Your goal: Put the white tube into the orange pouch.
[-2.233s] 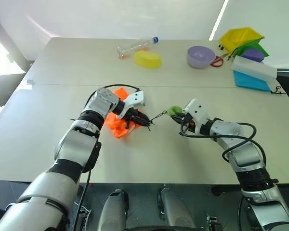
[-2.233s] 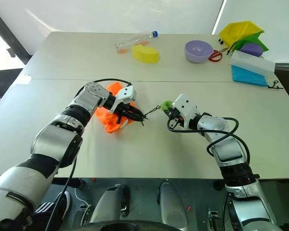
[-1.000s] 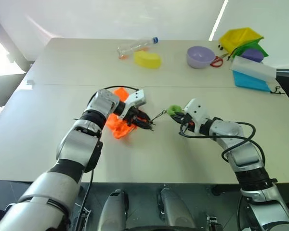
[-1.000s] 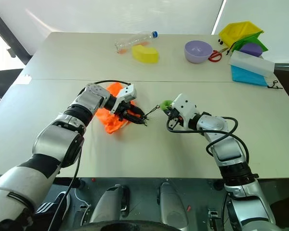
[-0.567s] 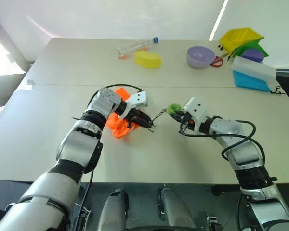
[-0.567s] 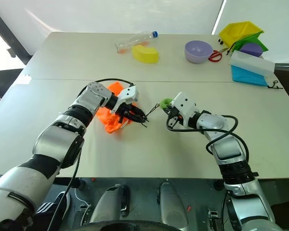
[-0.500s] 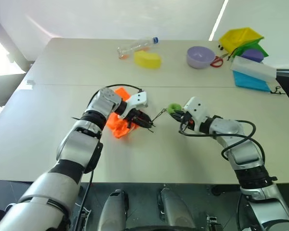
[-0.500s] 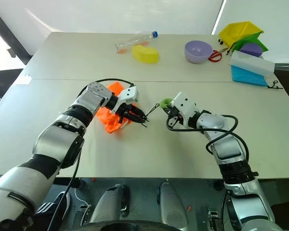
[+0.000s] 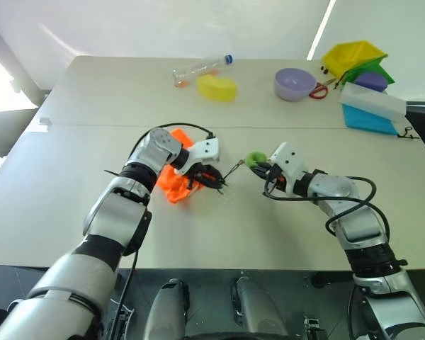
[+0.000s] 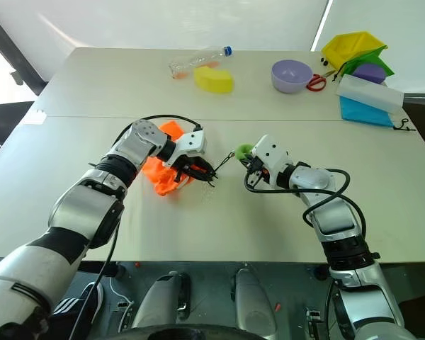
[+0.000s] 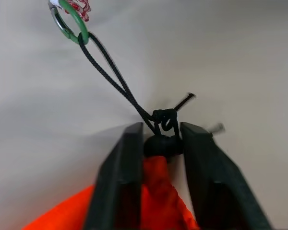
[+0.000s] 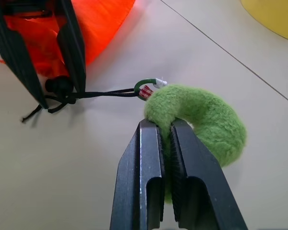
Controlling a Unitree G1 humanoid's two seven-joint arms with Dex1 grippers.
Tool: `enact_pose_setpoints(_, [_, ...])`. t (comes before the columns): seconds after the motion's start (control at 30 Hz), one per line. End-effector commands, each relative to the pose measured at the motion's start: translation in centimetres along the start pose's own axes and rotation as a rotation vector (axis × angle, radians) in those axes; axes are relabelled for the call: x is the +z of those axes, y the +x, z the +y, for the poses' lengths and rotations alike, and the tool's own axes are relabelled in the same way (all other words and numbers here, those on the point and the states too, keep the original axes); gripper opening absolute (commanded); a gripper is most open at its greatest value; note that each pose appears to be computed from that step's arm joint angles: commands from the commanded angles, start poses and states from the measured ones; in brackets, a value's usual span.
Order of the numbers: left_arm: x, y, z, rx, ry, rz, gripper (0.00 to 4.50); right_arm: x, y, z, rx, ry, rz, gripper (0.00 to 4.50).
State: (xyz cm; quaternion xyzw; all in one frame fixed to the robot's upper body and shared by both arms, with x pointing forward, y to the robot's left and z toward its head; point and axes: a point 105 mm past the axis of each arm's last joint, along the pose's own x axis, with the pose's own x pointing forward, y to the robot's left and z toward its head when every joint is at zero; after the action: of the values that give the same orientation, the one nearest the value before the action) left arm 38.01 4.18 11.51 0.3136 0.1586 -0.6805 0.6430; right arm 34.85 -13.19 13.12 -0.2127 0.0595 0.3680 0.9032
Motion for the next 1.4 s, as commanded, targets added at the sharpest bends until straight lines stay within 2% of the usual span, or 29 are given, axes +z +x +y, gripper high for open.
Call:
enact_pose_setpoints(0.03, [0.1, 0.2, -0.3, -0.013, 0.022, -0.013, 1.02, 1.6, 0.1, -0.3, -0.009, -0.04, -0.047, 0.0])
enact_pose_setpoints(0.27, [0.4, -0.2, -0.2, -0.022, 0.022, -0.023, 1.02, 1.8, 0.2, -0.6, -0.013, -0.042, -0.053, 0.0])
enact_pose_setpoints(0.47, [-1.2, -2.3, -2.2, -0.159, 0.085, 0.043, 1.02, 0.5, -1.4, -4.5, -0.184, -0.053, -0.003, 0.0])
enact_pose_setpoints(0.77, [-2.7, -5.7, -3.3, -0.155, 0.186, 0.131, 1.02, -0.3, -2.6, -8.3, -0.36, -0.092, 0.04, 0.0])
enact_pose_setpoints(0.9, [-4.0, -6.7, -5.7, -0.201, 0.175, 0.145, 1.02, -0.9, -3.5, -10.4, -0.466, -0.13, 0.085, 0.0])
enact_pose_setpoints(1.07, [-4.9, -7.6, -6.9, -0.218, 0.168, 0.16, 1.02, -1.3, -3.7, -10.8, -0.474, -0.143, 0.101, 0.0])
enact_pose_setpoints(1.23, [-4.1, -7.0, -6.2, -0.172, 0.122, 0.073, 1.02, -1.1, -2.9, -9.9, -0.417, -0.114, 0.077, 0.0])
enact_pose_setpoints(1.3, [-3.3, -6.5, -5.7, -0.145, 0.1, 0.001, 1.56, -1.2, -2.4, -8.4, -0.329, -0.079, 0.065, 0.0])
enact_pose_setpoints(1.33, [-2.8, -6.4, -5.6, -0.138, 0.068, -0.042, 1.9, -1.2, -2.2, -7.8, -0.293, -0.06, 0.06, 0.74])
enact_pose_setpoints(1.4, [-1.5, -6.5, -5.1, -0.108, 0.037, -0.145, 2.79, -1.2, -2.0, -6.3, -0.221, -0.022, 0.049, 1.53])
